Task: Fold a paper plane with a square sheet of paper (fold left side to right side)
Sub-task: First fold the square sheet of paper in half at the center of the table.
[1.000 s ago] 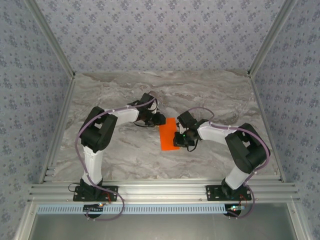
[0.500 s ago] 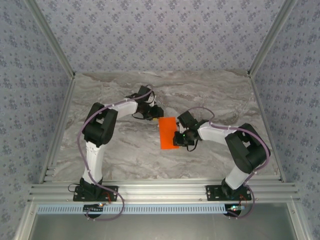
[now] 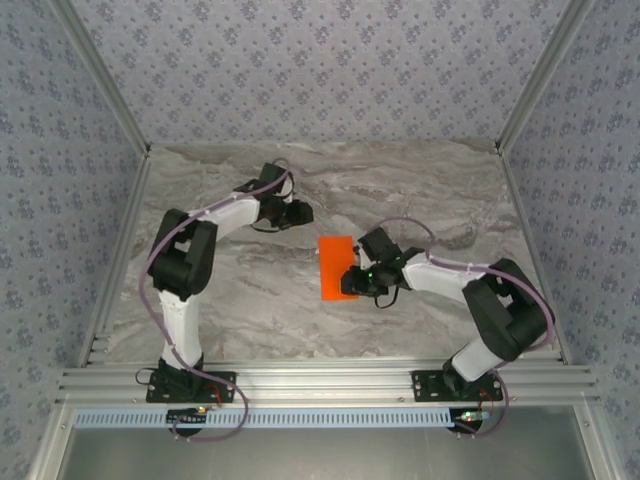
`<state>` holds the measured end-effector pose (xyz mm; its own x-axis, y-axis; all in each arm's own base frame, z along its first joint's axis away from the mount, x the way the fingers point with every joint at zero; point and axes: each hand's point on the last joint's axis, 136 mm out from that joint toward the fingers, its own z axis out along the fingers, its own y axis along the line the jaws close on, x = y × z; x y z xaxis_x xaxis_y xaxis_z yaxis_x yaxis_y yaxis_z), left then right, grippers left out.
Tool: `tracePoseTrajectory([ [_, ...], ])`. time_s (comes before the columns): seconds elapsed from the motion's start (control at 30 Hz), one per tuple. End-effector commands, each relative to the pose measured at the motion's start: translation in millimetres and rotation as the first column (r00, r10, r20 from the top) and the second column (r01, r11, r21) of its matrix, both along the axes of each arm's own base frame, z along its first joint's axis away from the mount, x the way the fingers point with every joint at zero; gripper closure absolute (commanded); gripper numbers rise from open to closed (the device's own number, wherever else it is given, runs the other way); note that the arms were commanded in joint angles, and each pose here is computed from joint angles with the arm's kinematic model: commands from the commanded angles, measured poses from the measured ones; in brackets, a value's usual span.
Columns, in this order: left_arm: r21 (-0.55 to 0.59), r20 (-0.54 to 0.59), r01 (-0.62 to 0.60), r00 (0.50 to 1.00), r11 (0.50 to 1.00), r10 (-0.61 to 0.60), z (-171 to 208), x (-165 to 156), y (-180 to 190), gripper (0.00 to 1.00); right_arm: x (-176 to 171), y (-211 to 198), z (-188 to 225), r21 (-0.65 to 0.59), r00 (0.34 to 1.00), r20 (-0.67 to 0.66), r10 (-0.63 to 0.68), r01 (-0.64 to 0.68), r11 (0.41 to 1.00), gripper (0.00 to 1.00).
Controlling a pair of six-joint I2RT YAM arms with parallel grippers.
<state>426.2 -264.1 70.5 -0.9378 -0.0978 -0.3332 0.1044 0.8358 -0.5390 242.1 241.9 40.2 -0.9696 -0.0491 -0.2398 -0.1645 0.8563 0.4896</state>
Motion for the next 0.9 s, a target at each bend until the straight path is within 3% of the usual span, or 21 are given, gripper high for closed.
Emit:
tracePoseTrajectory([
  [0.0, -0.077, 0.046, 0.012, 0.999, 0.997, -0.009, 34.3, -15.7, -10.9, 0.58, 14.6, -8.8, 30.9, -0.006, 0.991, 0.127, -0.039, 0.040, 0.999, 0.51],
  [0.1, -0.117, 0.006, 0.023, 1.000, 0.993, -0.023, 30.5, -37.5, -25.6, 0.58, 23.4, -24.3, 39.8, -0.032, 0.980, 0.184, -0.079, 0.086, 0.996, 0.37],
  [0.2, -0.123, -0.017, 0.059, 0.998, 0.991, -0.061, 21.2, -57.6, -46.9, 0.58, 29.0, -32.4, 41.7, -0.013, 0.978, 0.179, -0.106, 0.110, 0.994, 0.32],
  [0.37, -0.083, -0.045, 0.058, 0.997, 0.995, -0.062, -5.2, -72.7, -63.2, 0.58, 31.8, -40.9, 37.5, 0.026, 0.979, 0.141, -0.148, 0.146, 0.989, 0.30],
  [0.67, -0.045, -0.053, 0.012, 0.999, 0.999, -0.014, -36.0, -63.4, -62.0, 0.58, 20.0, -46.0, 20.1, 0.055, 0.981, 0.096, -0.170, 0.165, 0.985, 0.28],
  [0.87, -0.070, -0.040, 0.007, 0.999, 0.998, -0.010, -32.9, -63.1, -63.8, 0.58, 18.9, -40.3, 22.4, 0.106, 0.984, 0.083, -0.159, 0.150, 0.983, 0.26],
])
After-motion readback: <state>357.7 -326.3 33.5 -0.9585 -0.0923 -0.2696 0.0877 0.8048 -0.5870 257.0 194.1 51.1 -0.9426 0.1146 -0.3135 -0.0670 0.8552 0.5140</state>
